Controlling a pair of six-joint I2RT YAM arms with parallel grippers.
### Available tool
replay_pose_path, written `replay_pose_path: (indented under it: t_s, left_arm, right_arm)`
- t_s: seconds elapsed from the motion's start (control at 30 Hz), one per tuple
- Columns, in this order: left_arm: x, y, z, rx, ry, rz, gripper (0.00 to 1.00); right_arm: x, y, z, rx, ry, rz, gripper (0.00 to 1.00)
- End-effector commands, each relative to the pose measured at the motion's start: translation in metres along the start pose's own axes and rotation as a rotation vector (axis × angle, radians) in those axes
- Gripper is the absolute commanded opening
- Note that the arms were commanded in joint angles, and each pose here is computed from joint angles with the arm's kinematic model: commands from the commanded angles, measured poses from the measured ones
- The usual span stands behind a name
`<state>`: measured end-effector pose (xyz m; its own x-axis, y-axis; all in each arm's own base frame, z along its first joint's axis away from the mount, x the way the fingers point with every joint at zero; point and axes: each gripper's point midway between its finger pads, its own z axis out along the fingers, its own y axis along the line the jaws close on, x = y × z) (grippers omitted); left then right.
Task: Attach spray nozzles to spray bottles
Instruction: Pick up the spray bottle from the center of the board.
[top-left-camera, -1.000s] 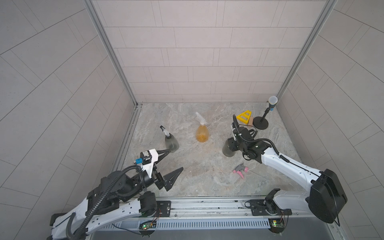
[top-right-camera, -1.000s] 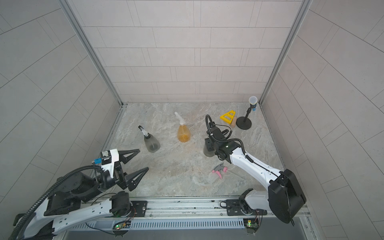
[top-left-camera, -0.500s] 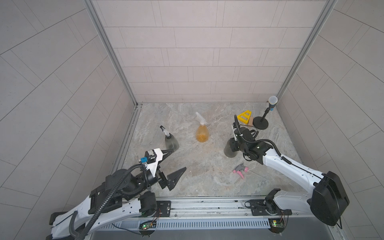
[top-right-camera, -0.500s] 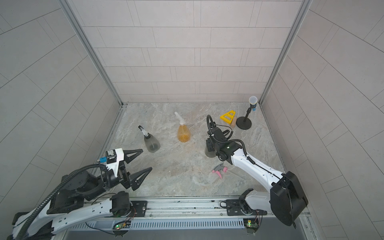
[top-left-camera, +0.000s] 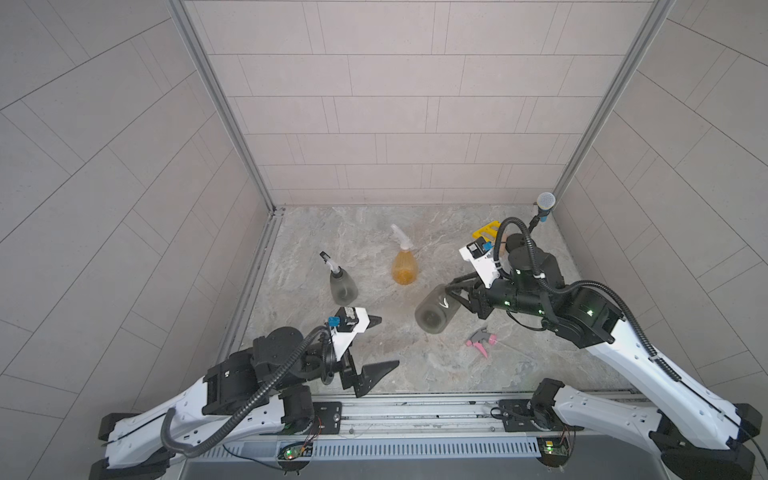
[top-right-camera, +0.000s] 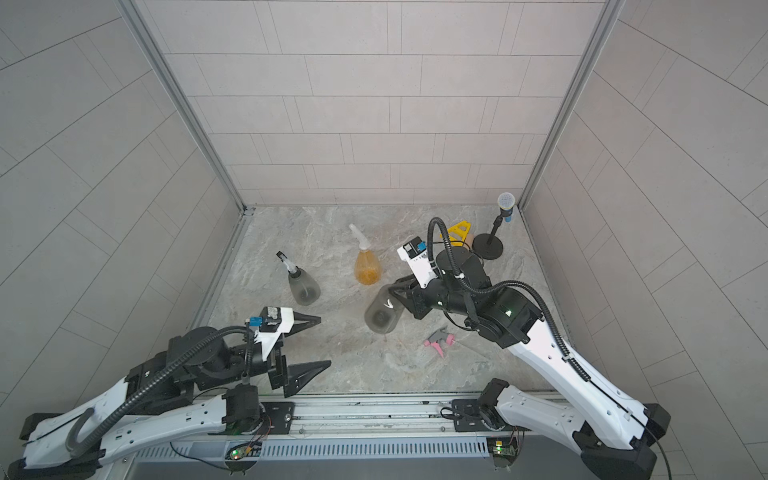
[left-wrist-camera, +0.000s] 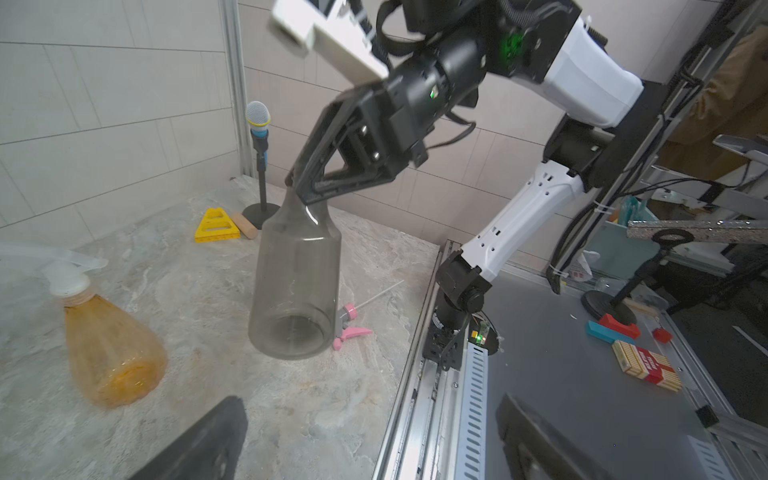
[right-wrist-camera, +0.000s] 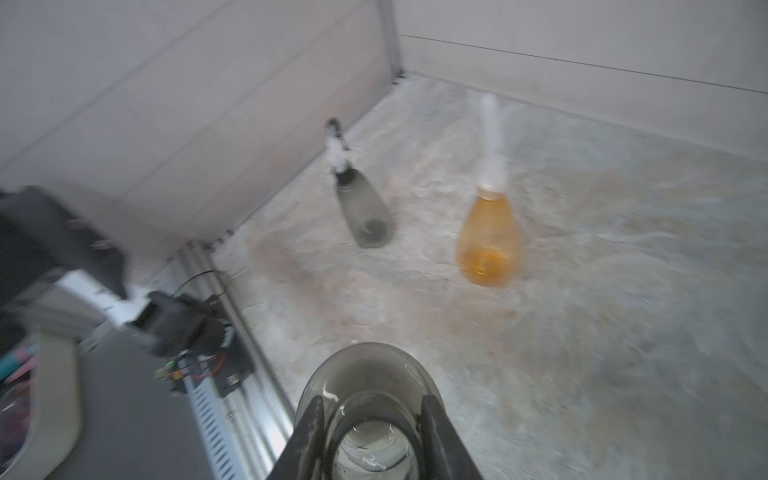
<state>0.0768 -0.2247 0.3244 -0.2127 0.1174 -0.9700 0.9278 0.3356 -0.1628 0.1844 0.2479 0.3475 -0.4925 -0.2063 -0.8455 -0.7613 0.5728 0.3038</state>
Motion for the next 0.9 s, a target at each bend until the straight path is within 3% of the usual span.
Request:
replay_pose_path:
  t_s: [0.0, 0.17, 0.33, 0.57, 0.73, 0.87]
  left_arm:
    - [-0.009, -0.013, -0.002, 0.069, -0.02, -0.006, 1.0]
    - [-0.008, -0.019, -0.001, 0.107, -0.009, -0.033, 1.0]
    - [-0.002, -0.024, 0.006, 0.138, 0.031, -0.057, 1.0]
    - [-0.002, -0.03, 0.005, 0.177, 0.017, -0.068, 1.0]
    - [-0.011, -0.015, -0.007, 0.087, -0.05, -0.066, 1.0]
    - [-0.018, -0.017, -0.01, 0.1, -0.081, -0.073, 1.0]
  right_arm:
    - [0.001, 0.067, -0.012, -0.283, 0.06, -0.072, 0.0]
    - [-0.018, 0.117, -0.015, -0.458, 0.027, -0.139, 0.0]
    - [-0.034, 0.147, -0.013, -0.534, -0.02, -0.194, 0.0]
    - [-0.063, 0.155, -0.011, -0.547, -0.136, -0.173, 0.0]
    - [-0.078, 0.156, -0.017, -0.558, -0.231, -0.138, 0.0]
    - [-0.084, 0.16, -0.015, -0.591, -0.281, -0.095, 0.0]
